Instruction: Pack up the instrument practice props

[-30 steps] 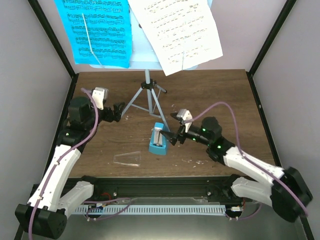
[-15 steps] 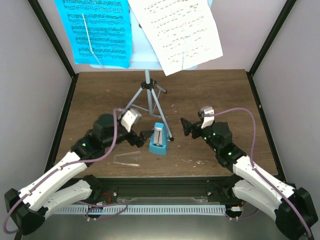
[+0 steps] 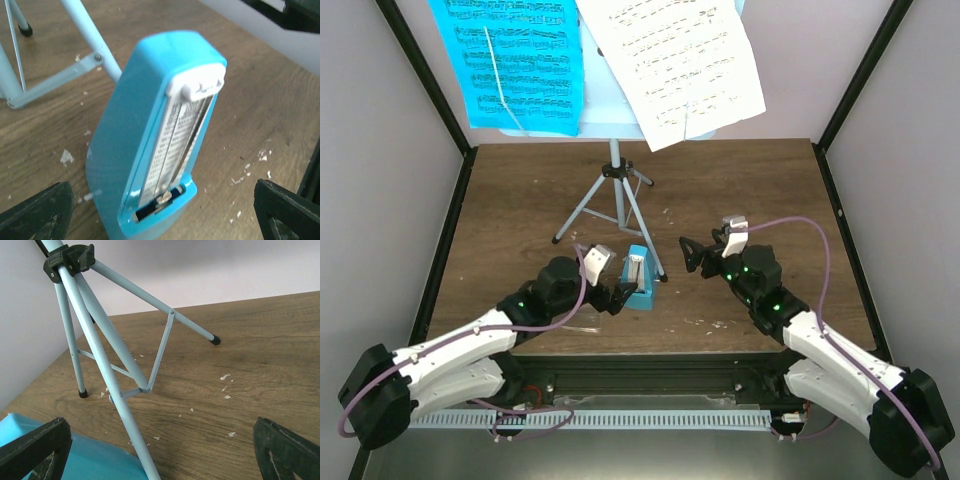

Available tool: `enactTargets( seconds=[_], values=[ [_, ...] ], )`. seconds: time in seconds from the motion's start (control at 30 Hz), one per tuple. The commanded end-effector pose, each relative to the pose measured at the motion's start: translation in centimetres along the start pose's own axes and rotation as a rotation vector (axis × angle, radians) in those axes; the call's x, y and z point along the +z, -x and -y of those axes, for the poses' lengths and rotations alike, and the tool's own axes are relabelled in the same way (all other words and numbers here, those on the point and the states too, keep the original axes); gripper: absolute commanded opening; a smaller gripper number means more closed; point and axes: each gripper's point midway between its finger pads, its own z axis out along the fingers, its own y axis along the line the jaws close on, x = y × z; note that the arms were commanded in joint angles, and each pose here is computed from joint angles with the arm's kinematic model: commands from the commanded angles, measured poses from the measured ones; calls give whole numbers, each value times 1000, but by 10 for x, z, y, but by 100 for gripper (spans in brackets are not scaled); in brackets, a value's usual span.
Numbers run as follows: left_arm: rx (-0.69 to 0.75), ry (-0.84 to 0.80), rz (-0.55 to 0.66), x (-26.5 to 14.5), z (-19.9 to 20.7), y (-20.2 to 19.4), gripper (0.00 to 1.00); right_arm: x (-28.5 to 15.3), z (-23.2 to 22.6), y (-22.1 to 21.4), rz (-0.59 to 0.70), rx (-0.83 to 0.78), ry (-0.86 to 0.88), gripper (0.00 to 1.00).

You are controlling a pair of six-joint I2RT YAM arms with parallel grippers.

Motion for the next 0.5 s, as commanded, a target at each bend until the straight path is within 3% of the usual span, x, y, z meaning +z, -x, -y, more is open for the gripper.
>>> enactTargets(
  seconds=[0.0, 0.33, 0.47],
  values=[
    [10, -2, 127, 8, 1, 25, 100, 1, -1, 2, 13, 33, 10, 100],
    [55, 58, 114, 34, -8, 35, 100, 4, 0, -3, 2, 43, 15, 100],
    [57, 59, 103, 39, -9, 32, 94, 3, -1, -6, 9, 40, 29, 100]
  ],
)
